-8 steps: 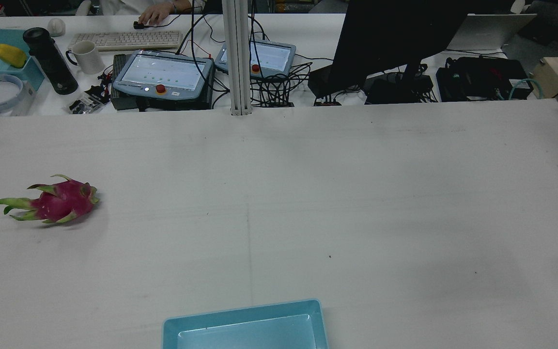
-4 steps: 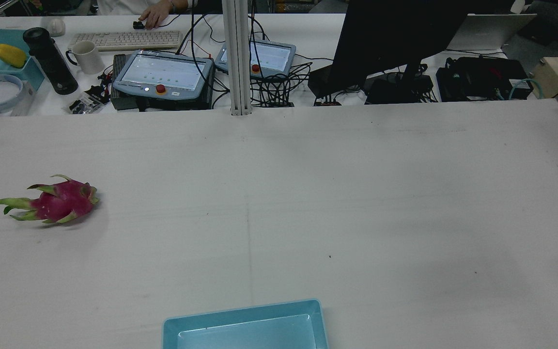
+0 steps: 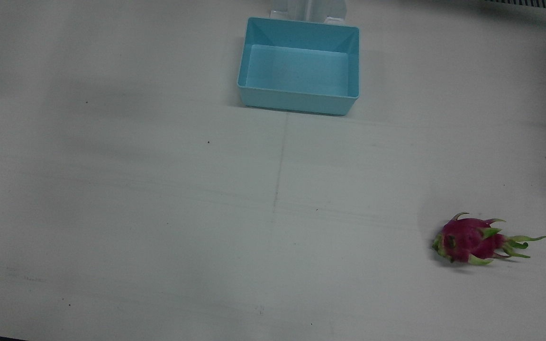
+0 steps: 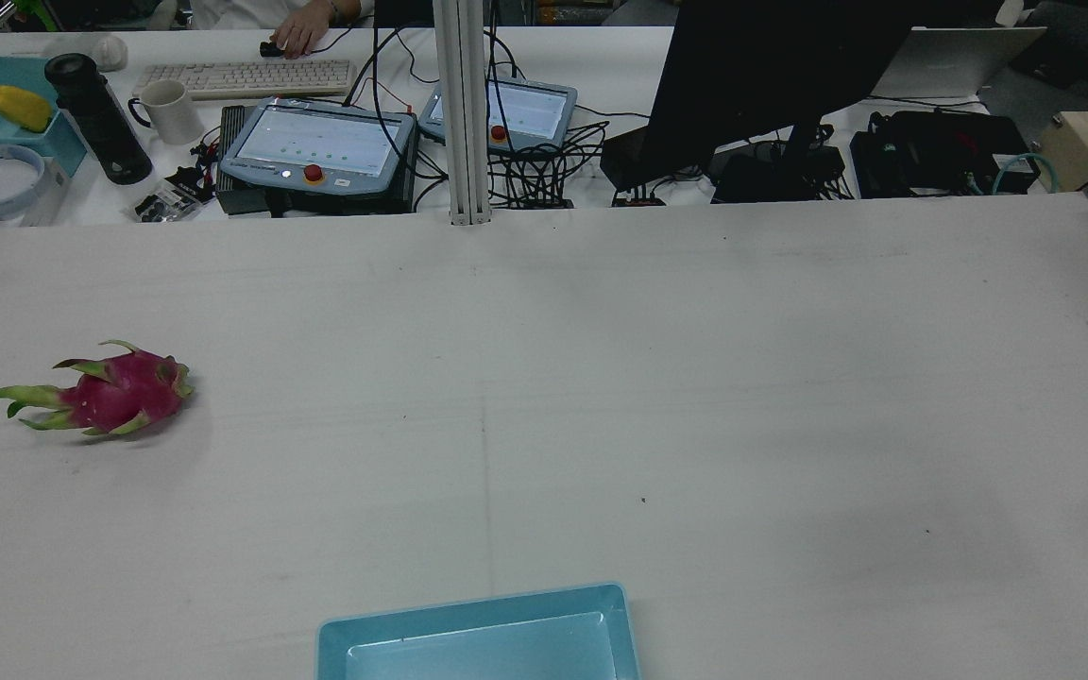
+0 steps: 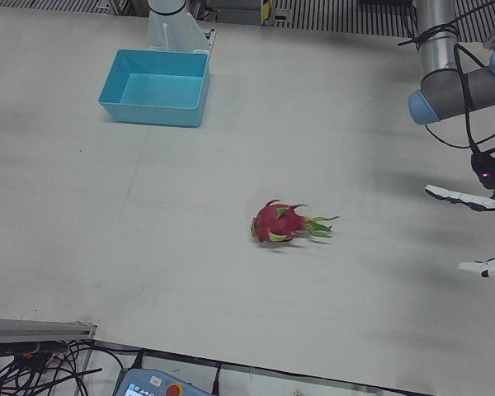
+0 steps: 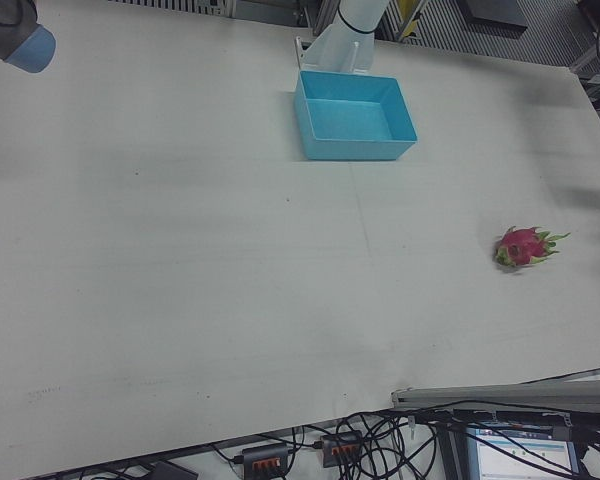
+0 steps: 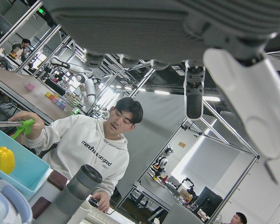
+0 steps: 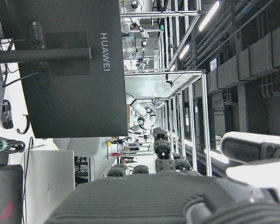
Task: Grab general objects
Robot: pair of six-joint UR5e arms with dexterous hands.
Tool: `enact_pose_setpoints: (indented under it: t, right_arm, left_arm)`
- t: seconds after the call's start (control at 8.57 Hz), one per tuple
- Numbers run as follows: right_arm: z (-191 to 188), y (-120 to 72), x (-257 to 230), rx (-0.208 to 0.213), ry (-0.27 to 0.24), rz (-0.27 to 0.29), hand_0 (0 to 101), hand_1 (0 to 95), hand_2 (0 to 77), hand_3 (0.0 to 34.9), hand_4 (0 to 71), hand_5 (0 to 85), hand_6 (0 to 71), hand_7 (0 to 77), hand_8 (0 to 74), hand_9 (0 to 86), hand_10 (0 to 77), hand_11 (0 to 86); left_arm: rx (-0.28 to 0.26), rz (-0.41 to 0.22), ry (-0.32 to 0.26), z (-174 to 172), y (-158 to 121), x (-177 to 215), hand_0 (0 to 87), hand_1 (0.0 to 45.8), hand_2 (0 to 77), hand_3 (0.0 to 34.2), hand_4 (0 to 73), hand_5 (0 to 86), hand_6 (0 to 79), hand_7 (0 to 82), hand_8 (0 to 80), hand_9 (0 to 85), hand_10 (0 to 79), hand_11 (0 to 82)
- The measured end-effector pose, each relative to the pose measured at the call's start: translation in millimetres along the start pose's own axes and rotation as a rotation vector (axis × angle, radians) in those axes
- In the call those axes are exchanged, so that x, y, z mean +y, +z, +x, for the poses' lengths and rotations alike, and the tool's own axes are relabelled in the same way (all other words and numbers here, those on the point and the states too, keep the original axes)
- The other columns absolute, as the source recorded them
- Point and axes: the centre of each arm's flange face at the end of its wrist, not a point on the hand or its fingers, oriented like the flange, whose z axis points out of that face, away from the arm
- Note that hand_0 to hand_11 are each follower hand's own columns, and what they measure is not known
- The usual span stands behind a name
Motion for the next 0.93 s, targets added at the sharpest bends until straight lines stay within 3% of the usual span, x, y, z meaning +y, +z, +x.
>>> enact_pose_setpoints:
  t: [0.47,0.58,0.93]
  right_arm:
    - [0,0.0,0,0.0,0.0,0.0,0,6.0,74.7,0.0,0.0,0.0,0.0,0.0,0.0,0.5,0.0,0.5]
    - [0,0.0,0,0.0,0.0,0.0,0,6.0,74.7,0.0,0.0,0.0,0.0,0.0,0.0,0.5,0.0,0.5]
    - [0,0.0,0,0.0,0.0,0.0,0,6.0,74.7,0.0,0.0,0.0,0.0,0.0,0.0,0.5,0.0,0.5]
  left_arm:
    - [-0.022,-0.056,0.002,32,13,30,63.8,0.0,1.1,13.9,0.5,45.8,0.0,0.5,1.1,0.5,1.1,4.9]
    - [-0.032,-0.064,0.003,36,12,31,62.0,0.0,4.9,13.9,0.5,45.3,0.0,0.5,1.1,0.5,1.1,4.9]
    - [-0.029,-0.097,0.039,97,2,31,60.7,0.0,7.6,14.3,0.5,45.3,0.5,0.5,1.1,0.5,1.1,4.9]
